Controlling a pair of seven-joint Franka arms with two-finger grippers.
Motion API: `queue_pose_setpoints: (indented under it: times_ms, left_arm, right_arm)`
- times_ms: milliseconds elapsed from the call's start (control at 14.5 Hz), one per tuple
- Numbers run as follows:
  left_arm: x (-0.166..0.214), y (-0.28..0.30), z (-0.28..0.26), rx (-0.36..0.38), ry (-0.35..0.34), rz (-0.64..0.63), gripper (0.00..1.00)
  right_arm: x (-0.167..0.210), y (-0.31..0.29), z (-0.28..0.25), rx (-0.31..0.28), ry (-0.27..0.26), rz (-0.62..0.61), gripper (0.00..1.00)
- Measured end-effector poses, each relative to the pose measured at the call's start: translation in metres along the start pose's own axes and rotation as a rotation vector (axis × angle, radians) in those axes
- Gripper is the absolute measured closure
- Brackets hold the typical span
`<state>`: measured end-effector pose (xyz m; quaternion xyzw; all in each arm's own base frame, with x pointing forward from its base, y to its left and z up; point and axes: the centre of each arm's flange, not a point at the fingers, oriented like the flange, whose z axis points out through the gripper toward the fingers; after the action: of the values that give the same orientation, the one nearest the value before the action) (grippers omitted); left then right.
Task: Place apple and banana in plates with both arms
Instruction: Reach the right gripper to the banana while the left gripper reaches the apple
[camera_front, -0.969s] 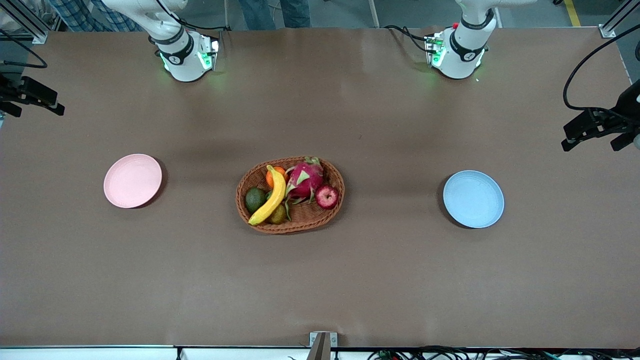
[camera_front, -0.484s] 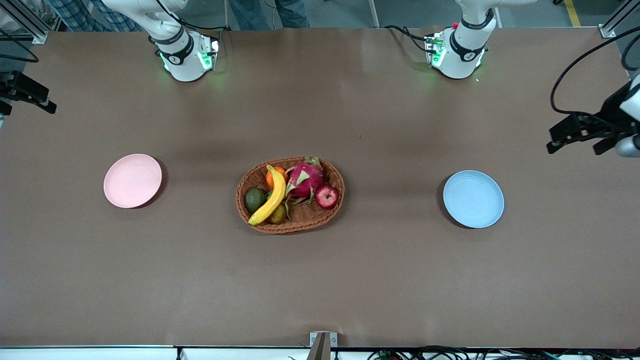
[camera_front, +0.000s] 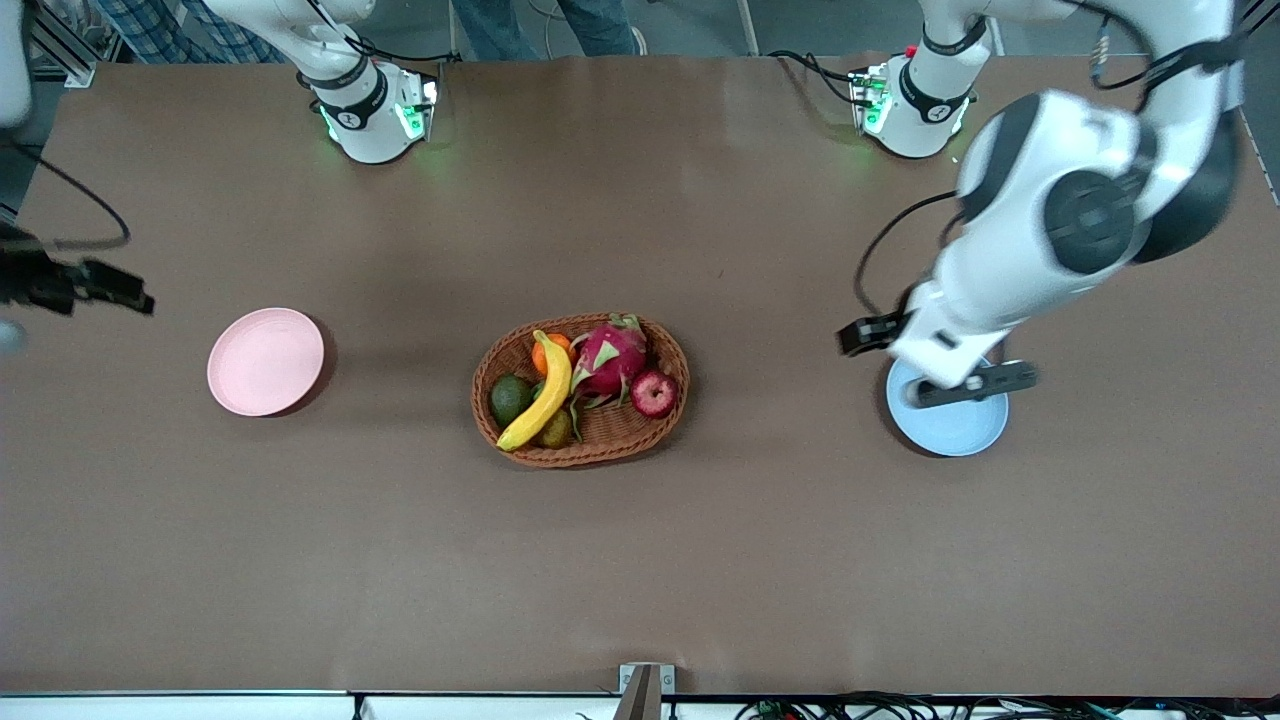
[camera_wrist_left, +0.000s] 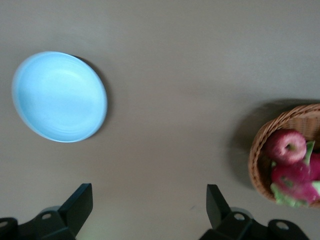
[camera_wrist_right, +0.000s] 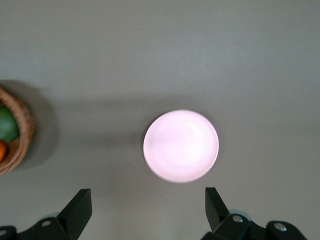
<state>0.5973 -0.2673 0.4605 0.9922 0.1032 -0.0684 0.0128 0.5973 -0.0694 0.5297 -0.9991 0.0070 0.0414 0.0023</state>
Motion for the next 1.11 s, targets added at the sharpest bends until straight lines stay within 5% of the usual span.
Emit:
queue_pose_setpoints:
  times_ms: [208,553,830,1107]
  left_arm:
    - [0.001,0.049,0.045,-0.039,0.049,-0.114,0.00]
    - [-0.011,0.130,0.109,-0.145,0.117,-0.300,0.00]
    - [-0.023,0.173,0.147,-0.237,0.091,-0.360,0.00]
    - [-0.039,0.192,0.178,-0.217,0.070,-0.340,0.00]
  right_arm:
    - [0.029,-0.025,0.033,-0.011,-0.011,0.010,0.00]
    - [0.046,-0.170,0.071,0.050,-0.007,0.311,0.00]
    - [0.047,-0.301,0.140,0.071,0.016,0.489,0.00]
    - [0.031,-0.408,0.230,0.040,0.014,0.644,0.00]
